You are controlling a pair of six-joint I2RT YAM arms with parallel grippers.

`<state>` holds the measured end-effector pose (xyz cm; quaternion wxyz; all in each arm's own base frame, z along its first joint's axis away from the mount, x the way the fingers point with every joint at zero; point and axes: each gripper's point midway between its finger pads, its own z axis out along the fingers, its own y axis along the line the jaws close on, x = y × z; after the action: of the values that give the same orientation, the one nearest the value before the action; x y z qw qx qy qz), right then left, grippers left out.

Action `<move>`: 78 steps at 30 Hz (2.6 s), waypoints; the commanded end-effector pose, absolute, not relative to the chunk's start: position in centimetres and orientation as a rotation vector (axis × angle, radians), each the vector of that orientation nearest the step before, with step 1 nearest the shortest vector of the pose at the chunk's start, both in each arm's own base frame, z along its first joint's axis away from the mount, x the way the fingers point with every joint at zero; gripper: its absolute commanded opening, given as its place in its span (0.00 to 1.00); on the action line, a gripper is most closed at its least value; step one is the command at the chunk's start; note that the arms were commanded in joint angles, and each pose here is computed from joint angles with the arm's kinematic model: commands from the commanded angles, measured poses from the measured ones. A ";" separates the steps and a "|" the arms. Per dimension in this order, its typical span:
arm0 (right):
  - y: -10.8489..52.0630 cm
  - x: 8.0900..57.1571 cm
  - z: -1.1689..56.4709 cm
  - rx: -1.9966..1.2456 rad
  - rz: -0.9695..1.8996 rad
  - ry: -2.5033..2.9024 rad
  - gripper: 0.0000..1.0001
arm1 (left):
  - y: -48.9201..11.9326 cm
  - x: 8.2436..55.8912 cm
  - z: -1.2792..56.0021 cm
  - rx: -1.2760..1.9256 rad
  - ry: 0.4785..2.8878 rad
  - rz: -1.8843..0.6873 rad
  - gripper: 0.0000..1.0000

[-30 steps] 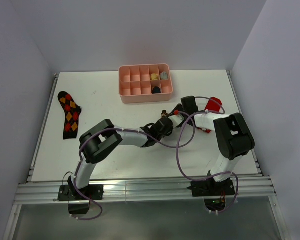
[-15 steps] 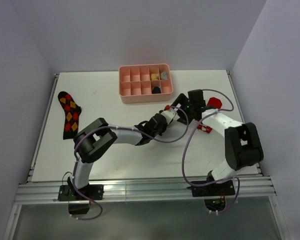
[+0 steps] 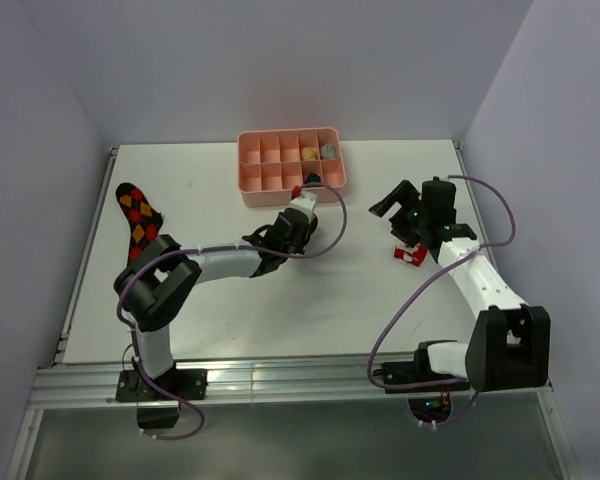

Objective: Roll the socks
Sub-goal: Pick up the sock at the center of the board, then place the sock in the storage box.

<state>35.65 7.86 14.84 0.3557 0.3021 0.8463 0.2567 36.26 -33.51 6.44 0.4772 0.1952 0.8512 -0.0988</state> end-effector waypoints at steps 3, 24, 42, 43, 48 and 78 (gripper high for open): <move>7.3 33.9 16.0 0.711 0.678 2.155 0.96 | -31.2 40.7 16.4 0.181 1.931 -0.212 0.00; 7.9 32.3 14.0 0.652 0.773 2.182 0.95 | -25.7 54.2 19.1 -0.084 1.881 -0.072 0.00; 7.9 32.3 12.6 0.675 0.795 2.213 0.94 | -27.1 54.3 13.5 -0.035 2.007 -0.097 0.00; 7.9 32.3 12.6 0.674 0.794 2.213 0.94 | -27.1 54.2 13.4 -0.036 2.011 -0.106 0.00; 8.0 32.4 12.5 0.675 0.802 2.218 0.94 | -27.4 54.1 12.2 -0.048 2.045 -0.154 0.00; 8.2 32.4 12.1 0.681 0.833 2.228 0.93 | -21.1 54.3 7.2 -0.274 2.218 0.010 0.00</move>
<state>31.94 8.33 11.84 0.3170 0.2663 0.8558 0.3102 55.20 -23.31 8.18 0.4556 -0.0911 0.8851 -0.0277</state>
